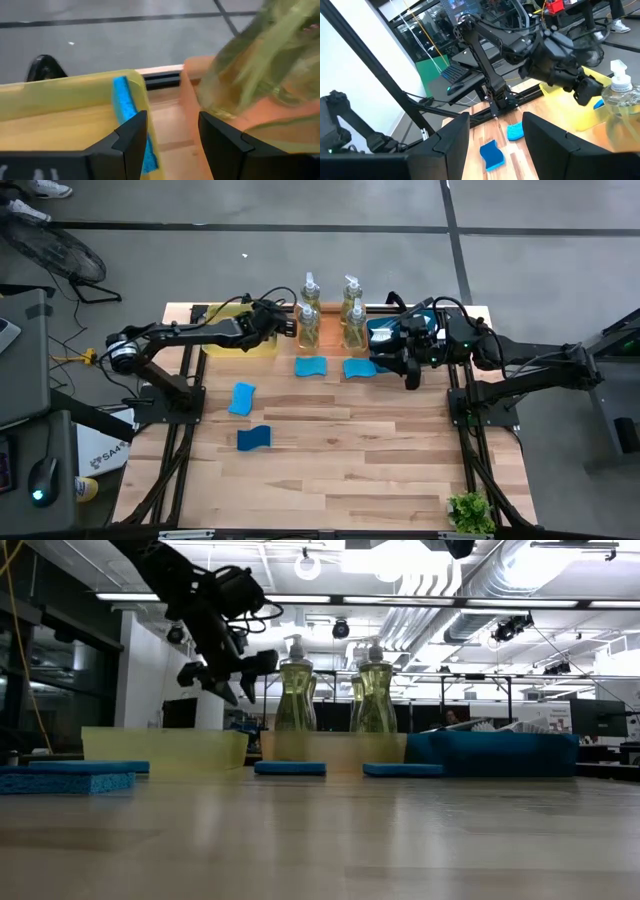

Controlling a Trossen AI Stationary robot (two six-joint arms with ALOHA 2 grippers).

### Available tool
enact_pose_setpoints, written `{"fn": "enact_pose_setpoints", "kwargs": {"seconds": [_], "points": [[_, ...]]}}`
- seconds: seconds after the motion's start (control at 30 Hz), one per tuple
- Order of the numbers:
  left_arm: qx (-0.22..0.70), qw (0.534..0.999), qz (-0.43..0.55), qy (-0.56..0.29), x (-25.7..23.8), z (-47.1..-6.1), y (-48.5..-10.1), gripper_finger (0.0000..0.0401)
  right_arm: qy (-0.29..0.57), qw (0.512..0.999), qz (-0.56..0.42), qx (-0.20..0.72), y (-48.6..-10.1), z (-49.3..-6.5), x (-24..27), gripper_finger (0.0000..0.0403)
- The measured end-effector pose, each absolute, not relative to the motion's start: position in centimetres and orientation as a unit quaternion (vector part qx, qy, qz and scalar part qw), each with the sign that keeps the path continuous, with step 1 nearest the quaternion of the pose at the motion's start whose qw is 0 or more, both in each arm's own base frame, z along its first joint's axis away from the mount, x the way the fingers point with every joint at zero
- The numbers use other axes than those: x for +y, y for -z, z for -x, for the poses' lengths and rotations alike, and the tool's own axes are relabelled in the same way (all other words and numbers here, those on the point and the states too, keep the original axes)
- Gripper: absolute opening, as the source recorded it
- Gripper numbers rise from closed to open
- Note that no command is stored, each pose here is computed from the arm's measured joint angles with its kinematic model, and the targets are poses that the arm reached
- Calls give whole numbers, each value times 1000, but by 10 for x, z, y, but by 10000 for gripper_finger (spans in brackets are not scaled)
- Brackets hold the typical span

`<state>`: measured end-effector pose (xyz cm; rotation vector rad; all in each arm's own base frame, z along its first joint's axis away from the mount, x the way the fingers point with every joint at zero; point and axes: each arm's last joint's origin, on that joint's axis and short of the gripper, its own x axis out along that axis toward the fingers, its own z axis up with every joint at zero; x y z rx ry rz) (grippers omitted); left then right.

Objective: Pick & Place Kitchen Sink Supplies
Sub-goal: Put the blue sponge into the yellow bin

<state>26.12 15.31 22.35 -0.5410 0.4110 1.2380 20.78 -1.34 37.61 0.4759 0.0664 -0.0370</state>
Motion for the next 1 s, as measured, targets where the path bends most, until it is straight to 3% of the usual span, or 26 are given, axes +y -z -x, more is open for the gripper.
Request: {"fn": "enact_pose_setpoints", "kwargs": {"seconds": [0.2,0.57,1.0], "points": [[170,776,245,-556,140,-248,-250,173,14,971,-236,37,-376,-208,-13,177],[128,867,175,-449,84,-231,-305,172,28,967,-235,98,-363,-208,-12,177],[134,921,149,-335,38,-238,-314,172,44,956,-154,246,-314,-247,7,177]]}}
